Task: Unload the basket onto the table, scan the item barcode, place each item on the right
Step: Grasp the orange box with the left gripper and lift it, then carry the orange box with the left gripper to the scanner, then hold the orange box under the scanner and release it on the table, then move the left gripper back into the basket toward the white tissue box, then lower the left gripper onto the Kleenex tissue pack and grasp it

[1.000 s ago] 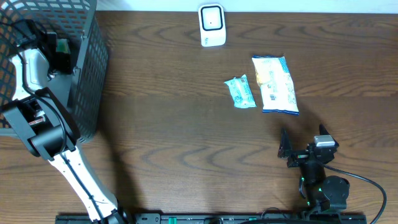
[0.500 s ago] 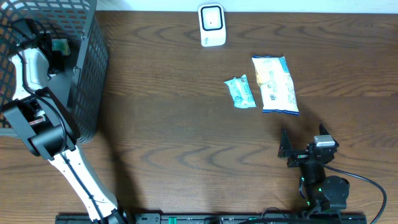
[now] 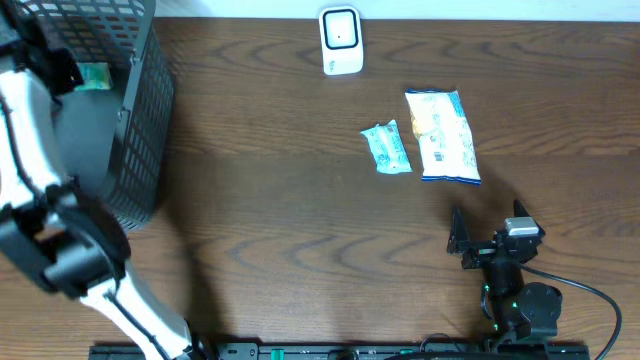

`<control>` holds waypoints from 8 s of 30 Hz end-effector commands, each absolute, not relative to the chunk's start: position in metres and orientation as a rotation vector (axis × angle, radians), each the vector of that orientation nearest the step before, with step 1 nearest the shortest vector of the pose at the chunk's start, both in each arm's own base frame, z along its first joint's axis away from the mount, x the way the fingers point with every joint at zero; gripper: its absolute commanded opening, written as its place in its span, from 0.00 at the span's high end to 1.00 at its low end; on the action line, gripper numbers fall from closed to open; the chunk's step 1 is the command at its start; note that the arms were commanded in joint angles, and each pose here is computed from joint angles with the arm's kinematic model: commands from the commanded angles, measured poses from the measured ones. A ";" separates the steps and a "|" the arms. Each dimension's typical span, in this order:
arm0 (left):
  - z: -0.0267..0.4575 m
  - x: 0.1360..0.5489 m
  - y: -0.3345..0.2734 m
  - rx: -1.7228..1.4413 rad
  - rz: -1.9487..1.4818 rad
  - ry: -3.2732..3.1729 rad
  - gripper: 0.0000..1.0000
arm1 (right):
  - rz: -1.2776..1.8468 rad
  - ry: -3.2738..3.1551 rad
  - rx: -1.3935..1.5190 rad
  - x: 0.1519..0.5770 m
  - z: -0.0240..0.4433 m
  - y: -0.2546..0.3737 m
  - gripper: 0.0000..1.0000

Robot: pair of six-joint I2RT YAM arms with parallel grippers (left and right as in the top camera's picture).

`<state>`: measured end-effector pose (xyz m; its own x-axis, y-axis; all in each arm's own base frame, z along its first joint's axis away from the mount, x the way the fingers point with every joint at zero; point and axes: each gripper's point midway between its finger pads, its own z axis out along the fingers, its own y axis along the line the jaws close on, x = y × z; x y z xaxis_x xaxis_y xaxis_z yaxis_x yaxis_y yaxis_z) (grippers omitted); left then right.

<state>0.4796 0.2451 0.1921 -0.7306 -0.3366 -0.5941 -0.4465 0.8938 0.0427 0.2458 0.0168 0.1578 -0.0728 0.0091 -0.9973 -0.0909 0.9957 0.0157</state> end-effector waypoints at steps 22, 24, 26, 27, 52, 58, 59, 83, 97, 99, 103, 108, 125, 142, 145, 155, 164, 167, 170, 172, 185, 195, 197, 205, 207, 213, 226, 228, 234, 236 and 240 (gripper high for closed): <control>0.486 0.367 0.054 -0.277 -0.493 1.860 0.93 | 0.081 1.641 -0.080 0.245 0.158 0.019 0.01; 0.489 0.366 0.037 -0.226 -0.536 1.861 0.93 | 0.081 1.641 -0.080 0.245 0.158 0.019 0.01; 0.490 0.367 0.011 -0.157 -0.595 1.874 0.93 | 0.081 1.641 -0.080 0.245 0.158 0.019 0.01; 0.489 0.368 -0.001 -0.129 -0.617 1.882 0.93 | 0.081 1.641 -0.080 0.245 0.158 0.019 0.01; 0.242 0.438 -0.211 -0.088 -0.487 2.603 0.93 | 0.081 1.640 -0.080 0.245 0.158 0.019 0.01; 0.159 0.444 -0.236 -0.222 -0.449 2.783 0.93 | 0.081 1.641 -0.080 0.245 0.158 0.019 0.01; 0.148 0.443 -0.240 -0.221 -0.437 2.805 0.93 | 0.081 1.641 -0.080 0.245 0.158 0.019 0.01; 0.077 0.443 -0.279 -0.080 -0.396 2.888 0.41 | 0.081 1.641 -0.080 0.245 0.158 0.019 0.01; 0.224 0.444 -0.243 0.181 -0.455 2.588 0.39 | 0.081 1.640 -0.080 0.245 0.158 0.019 0.01; 0.232 0.441 -0.239 0.214 -0.443 2.571 0.39 | 0.081 1.640 -0.080 0.245 0.158 0.019 0.01; 0.234 0.440 -0.229 0.210 -0.426 2.583 0.39 | 0.081 1.641 -0.080 0.245 0.158 0.019 0.01; 0.235 0.446 -0.217 0.179 -0.417 2.578 0.39 | 0.081 1.640 -0.080 0.245 0.158 0.019 0.01; 0.278 0.448 -0.170 0.096 -0.395 2.489 0.38 | 0.081 1.640 -0.080 0.245 0.158 0.019 0.01; 0.384 0.457 -0.092 -0.066 -0.373 2.150 0.38 | 0.081 1.641 -0.080 0.245 0.158 0.019 0.01; 0.424 0.456 -0.062 -0.082 -0.325 2.015 0.38 | 0.081 1.641 -0.080 0.245 0.158 0.019 0.01; 0.449 0.448 0.110 -0.524 0.079 1.833 0.32 | 0.081 1.641 -0.080 0.245 0.158 0.019 0.01; 0.391 0.445 0.231 -1.019 0.075 1.750 0.32 | 0.081 1.641 -0.080 0.245 0.158 0.019 0.01; 0.356 0.452 0.257 -1.164 0.050 1.742 0.32 | 0.081 1.640 -0.080 0.245 0.158 0.019 0.01; 0.319 0.463 0.268 -1.264 0.030 1.766 0.31 | 0.081 1.641 -0.080 0.245 0.158 0.019 0.01; 0.295 0.472 0.268 -1.288 0.017 1.811 0.31 | 0.081 1.641 -0.080 0.245 0.158 0.019 0.01; 0.174 0.513 0.259 -1.435 -0.016 1.958 0.32 | 0.081 1.641 -0.080 0.245 0.158 0.019 0.01; 0.126 0.539 0.248 -1.431 -0.031 1.996 0.32 | 0.081 1.641 -0.080 0.245 0.158 0.019 0.01; 0.121 0.545 0.245 -1.418 -0.036 1.996 0.32 | 0.081 1.641 -0.080 0.245 0.158 0.019 0.01; 0.091 0.544 0.249 -1.523 0.019 1.957 0.32 | 0.081 1.641 -0.080 0.245 0.158 0.019 0.01; 0.087 0.545 0.249 -1.525 0.021 1.960 0.31 | 0.081 1.641 -0.080 0.245 0.158 0.019 0.01; 0.081 0.546 0.258 -1.539 0.065 1.925 0.32 | 0.081 1.641 -0.080 0.245 0.158 0.019 0.01; 0.050 0.556 0.260 -1.536 0.057 1.928 0.32 | 0.081 1.641 -0.080 0.245 0.158 0.019 0.01; 0.046 0.556 0.260 -1.537 0.061 1.935 0.32 | 0.081 1.641 -0.080 0.245 0.158 0.019 0.01; 0.042 0.559 0.261 -1.468 0.087 1.980 0.45 | 0.081 1.640 -0.080 0.245 0.158 0.019 0.01; 0.042 0.559 0.261 -1.444 0.098 1.999 0.62 | 0.081 1.641 -0.080 0.245 0.158 0.019 0.01; 0.041 0.557 0.260 -1.426 0.108 2.025 0.80 | 0.081 1.641 -0.080 0.245 0.158 0.019 0.01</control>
<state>0.5610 0.2577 0.0605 -0.1496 -0.8246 -0.5456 -0.8580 0.3825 -0.3428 0.2458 0.0168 0.1579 -0.0724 0.0091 -0.9973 -0.0909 0.9957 0.0157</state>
